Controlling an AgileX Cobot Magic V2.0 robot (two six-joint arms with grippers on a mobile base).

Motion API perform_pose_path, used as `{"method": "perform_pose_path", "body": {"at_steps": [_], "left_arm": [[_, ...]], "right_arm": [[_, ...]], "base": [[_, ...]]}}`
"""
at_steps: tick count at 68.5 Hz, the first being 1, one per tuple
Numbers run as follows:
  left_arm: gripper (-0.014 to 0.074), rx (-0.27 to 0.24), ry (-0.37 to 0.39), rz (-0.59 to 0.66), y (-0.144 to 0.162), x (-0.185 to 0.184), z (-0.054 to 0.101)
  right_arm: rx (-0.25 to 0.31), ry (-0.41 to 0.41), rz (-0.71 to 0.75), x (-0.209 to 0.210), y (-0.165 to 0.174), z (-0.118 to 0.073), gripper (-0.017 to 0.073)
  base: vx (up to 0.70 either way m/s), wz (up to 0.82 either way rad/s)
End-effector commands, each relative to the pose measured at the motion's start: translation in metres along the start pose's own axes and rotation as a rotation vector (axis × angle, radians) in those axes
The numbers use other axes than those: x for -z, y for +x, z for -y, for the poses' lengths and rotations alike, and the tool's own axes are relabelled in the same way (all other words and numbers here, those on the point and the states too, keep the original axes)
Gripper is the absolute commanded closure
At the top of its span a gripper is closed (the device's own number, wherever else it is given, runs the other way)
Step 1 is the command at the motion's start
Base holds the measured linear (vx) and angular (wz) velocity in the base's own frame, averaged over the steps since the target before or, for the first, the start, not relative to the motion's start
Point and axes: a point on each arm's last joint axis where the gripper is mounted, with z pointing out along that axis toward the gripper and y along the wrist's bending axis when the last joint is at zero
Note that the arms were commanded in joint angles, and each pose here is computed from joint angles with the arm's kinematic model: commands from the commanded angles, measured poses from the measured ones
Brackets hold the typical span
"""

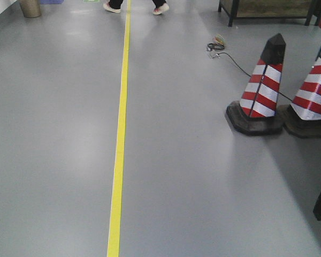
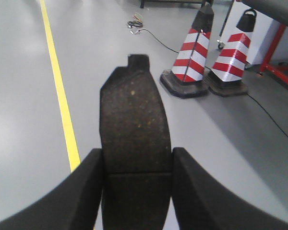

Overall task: Move and align brake pads A on conveyor
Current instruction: 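Drive along the yellow floor line holding both brake pads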

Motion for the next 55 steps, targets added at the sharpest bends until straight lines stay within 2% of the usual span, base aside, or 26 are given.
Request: {"method": "perform_pose_path", "body": {"at_steps": [1, 55], "left_arm": [[0.0600, -0.004, 0.031, 0.101, -0.0154, 0.0028, 0.0038], [0.0600, -0.004, 0.031, 0.101, -0.0154, 0.0028, 0.0038]], "right_arm": [[0.015, -0.026, 0.120, 0.0034, -0.0182, -0.0030, 0.0564], [0.015, -0.026, 0.120, 0.0034, -0.0182, -0.0030, 0.0564]], "base": [[0.65, 0.08], [0.63, 0.02]]}}
